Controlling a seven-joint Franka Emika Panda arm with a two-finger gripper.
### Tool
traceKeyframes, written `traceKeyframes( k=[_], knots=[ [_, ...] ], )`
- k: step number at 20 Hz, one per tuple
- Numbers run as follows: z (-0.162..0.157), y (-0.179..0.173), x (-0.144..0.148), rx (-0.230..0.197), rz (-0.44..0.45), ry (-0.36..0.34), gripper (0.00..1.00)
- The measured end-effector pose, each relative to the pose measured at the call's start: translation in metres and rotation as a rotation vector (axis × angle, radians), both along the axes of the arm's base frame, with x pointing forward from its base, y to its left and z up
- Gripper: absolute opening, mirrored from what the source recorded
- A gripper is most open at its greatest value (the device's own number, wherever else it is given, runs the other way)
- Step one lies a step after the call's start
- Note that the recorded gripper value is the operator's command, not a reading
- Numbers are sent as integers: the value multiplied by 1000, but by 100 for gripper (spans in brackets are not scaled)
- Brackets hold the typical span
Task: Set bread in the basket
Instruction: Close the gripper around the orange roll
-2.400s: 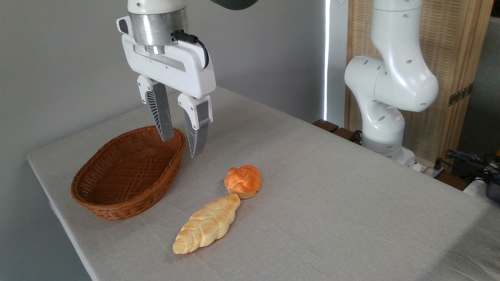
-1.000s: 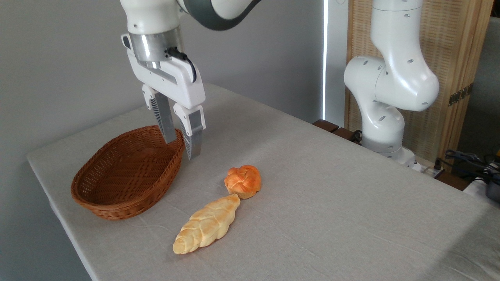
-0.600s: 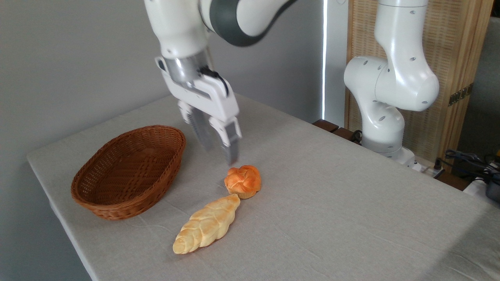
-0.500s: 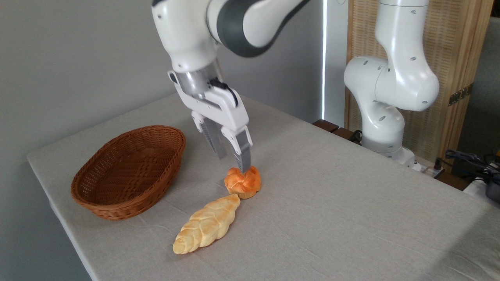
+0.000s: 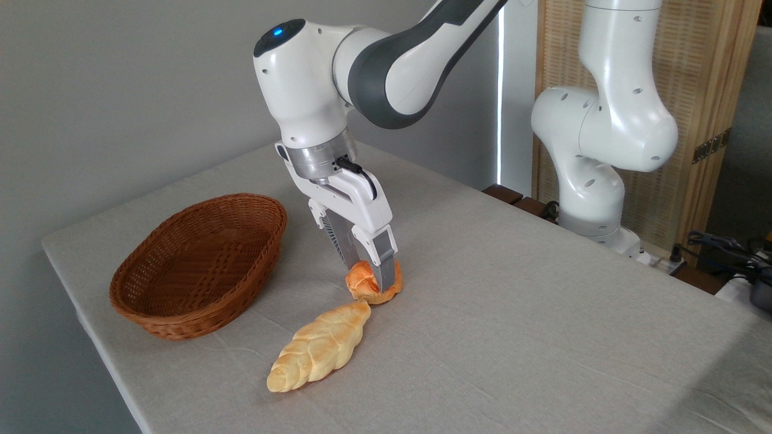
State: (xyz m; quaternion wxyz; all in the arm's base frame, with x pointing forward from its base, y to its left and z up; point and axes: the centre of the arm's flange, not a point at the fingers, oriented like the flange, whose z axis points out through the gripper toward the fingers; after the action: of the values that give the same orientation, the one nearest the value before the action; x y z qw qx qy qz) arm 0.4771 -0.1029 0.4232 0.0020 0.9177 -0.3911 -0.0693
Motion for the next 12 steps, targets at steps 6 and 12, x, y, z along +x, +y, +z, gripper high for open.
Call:
traceKeyframes(
  k=[6,12],
  knots=[
    [-9,0,0,1,-1,18,56],
    [-11,0,1,-5,-45,25,38]
  ],
)
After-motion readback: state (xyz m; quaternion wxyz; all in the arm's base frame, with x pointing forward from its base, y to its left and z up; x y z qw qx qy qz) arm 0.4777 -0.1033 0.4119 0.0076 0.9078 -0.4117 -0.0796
